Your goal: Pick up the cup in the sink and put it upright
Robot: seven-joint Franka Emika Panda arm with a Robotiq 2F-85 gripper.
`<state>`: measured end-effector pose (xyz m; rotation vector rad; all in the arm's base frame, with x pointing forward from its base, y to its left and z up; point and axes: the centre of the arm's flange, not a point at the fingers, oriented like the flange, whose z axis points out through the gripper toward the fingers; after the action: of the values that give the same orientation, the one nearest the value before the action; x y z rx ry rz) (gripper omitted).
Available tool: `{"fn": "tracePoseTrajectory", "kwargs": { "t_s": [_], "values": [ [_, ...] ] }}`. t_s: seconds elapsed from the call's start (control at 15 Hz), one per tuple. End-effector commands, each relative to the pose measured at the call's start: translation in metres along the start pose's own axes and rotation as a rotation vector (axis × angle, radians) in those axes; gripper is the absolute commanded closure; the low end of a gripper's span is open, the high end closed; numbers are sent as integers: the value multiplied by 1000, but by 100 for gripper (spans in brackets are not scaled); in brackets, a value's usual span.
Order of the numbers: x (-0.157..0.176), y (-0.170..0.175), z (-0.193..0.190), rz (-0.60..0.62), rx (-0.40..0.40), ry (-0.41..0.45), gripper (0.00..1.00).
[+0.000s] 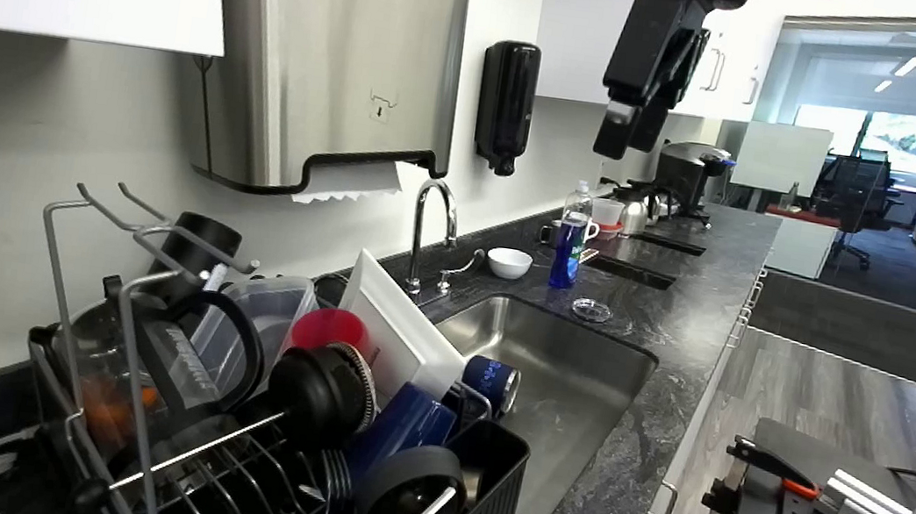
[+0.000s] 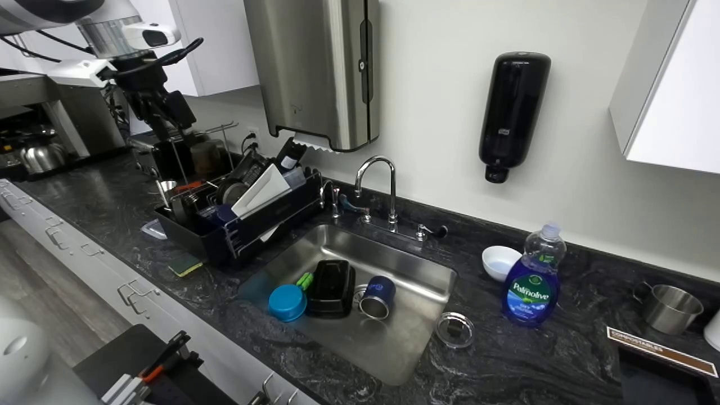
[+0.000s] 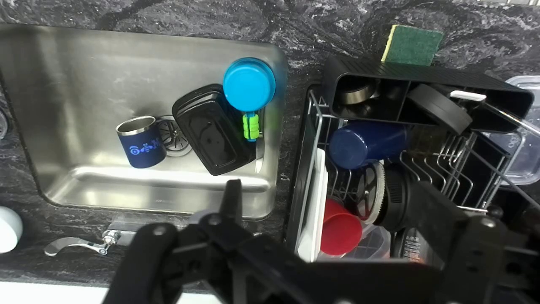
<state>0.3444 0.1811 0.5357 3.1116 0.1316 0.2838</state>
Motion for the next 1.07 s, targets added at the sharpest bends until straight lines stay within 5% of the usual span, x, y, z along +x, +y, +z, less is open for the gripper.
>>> {"fn": "tracePoseTrajectory", "kwargs": {
  "t_s": [0.0,1.0],
  "values": [
    [0,0,0,0,0,0,0],
    [15,15,18,-59,25,34,0]
  ]
}}
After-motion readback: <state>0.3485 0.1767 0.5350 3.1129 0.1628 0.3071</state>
